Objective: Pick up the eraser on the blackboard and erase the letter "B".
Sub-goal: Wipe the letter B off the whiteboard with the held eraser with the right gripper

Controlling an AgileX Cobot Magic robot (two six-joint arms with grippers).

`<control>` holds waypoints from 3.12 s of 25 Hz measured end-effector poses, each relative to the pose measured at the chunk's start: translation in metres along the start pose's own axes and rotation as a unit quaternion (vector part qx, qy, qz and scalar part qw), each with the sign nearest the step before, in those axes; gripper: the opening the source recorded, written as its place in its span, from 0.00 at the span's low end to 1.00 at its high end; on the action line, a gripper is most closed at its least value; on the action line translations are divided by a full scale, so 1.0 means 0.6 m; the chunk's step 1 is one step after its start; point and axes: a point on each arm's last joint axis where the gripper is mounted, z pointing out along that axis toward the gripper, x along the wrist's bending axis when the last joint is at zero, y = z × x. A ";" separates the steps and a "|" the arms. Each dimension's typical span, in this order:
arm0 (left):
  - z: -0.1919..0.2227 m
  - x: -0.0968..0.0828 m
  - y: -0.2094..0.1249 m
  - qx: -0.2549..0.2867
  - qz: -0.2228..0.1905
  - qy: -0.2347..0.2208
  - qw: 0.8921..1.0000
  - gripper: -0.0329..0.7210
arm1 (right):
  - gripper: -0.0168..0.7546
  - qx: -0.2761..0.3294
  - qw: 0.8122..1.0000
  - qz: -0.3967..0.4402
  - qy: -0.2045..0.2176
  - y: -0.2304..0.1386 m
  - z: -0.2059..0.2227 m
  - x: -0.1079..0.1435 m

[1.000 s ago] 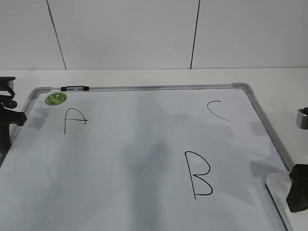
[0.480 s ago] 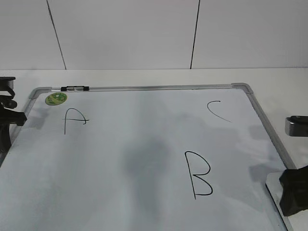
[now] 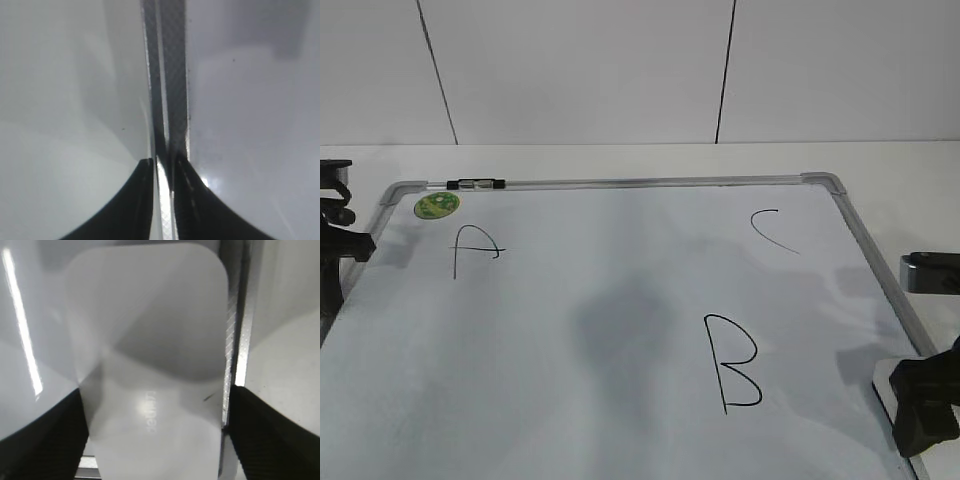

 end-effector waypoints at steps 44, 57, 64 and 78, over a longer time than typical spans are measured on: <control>0.000 -0.001 0.000 0.000 -0.002 -0.003 1.000 0.20 | 0.72 -0.007 1.000 -0.014 0.007 0.100 -0.075 0.028; 0.000 -0.001 0.000 0.000 -0.004 -0.006 1.000 0.21 | 0.72 0.039 0.997 -0.060 0.012 0.164 0.012 0.104; 0.000 -0.001 0.000 0.000 -0.004 -0.006 1.000 0.21 | 0.72 0.052 0.996 -0.069 0.006 0.166 0.018 0.118; 0.000 -0.001 0.000 0.000 -0.006 -0.007 1.000 0.21 | 0.72 0.038 0.967 -0.249 0.021 0.133 0.034 0.358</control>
